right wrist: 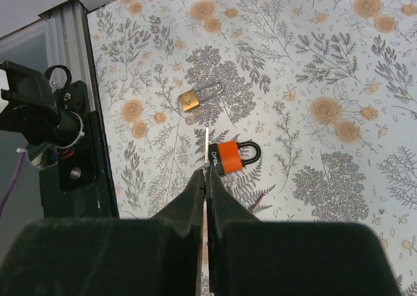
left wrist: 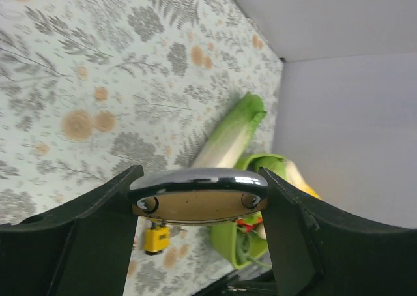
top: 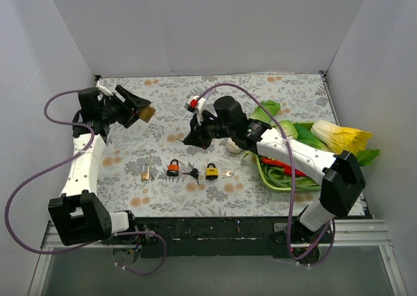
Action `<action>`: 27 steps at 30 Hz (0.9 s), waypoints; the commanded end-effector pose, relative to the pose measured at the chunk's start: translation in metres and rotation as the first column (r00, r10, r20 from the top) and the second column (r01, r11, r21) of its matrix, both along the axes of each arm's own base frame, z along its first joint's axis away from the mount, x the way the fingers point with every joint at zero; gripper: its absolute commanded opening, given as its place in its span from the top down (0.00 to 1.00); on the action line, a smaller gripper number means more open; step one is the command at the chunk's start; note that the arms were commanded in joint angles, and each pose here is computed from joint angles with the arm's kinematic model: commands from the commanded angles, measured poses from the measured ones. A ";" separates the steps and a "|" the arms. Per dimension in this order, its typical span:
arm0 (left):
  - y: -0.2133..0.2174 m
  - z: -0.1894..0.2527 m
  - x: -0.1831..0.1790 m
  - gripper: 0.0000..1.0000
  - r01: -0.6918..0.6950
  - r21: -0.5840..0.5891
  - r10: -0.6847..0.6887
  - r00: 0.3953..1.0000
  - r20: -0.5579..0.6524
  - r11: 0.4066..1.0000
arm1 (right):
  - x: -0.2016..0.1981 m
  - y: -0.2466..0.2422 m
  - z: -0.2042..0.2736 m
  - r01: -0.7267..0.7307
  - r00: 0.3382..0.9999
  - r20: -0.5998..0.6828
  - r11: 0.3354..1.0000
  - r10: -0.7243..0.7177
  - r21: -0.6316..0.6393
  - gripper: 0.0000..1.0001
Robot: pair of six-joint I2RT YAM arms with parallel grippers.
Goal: Lock with the key
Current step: Place the lock at the center of the board.
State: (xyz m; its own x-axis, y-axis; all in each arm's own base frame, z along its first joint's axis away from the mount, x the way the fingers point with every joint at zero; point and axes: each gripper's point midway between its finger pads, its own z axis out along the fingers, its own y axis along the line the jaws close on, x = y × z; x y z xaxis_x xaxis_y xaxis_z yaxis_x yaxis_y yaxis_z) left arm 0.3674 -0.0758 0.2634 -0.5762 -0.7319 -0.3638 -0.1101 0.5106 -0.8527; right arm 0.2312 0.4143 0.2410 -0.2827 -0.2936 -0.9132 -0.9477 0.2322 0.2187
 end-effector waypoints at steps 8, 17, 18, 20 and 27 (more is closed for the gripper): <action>0.128 -0.078 -0.043 1.00 0.312 0.652 -0.134 0.941 -0.309 0.691 | -0.008 -0.002 0.020 0.006 0.999 -0.036 0.998 -0.004 0.059 0.99; 0.191 -0.150 -0.103 1.00 0.538 0.683 -0.095 0.814 -0.573 0.494 | -0.006 0.004 0.023 0.005 0.998 -0.067 0.997 0.000 0.072 0.99; 0.194 -0.160 -0.109 1.00 0.558 0.668 -0.086 0.795 -0.601 0.492 | -0.006 0.005 0.022 0.003 0.998 -0.070 0.998 0.002 0.068 0.99; 0.201 -0.169 -0.114 1.00 0.569 0.659 -0.072 0.781 -0.620 0.493 | -0.006 0.005 0.022 0.003 0.998 -0.070 0.998 0.002 0.069 0.99; 0.206 -0.195 -0.121 1.00 0.601 0.626 -0.071 0.747 -0.661 0.497 | -0.006 0.006 0.020 0.003 0.997 -0.080 0.998 0.002 0.068 0.99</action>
State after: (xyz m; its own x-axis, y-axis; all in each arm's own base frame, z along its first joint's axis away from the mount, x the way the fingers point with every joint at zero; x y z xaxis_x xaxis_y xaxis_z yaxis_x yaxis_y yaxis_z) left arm 0.2393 0.1192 0.0669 -0.9797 -0.0439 -0.1957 -0.0438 0.9990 -0.0050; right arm 0.2208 0.4137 0.2381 -0.3811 -0.2821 -0.8804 -0.9167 0.2390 0.3203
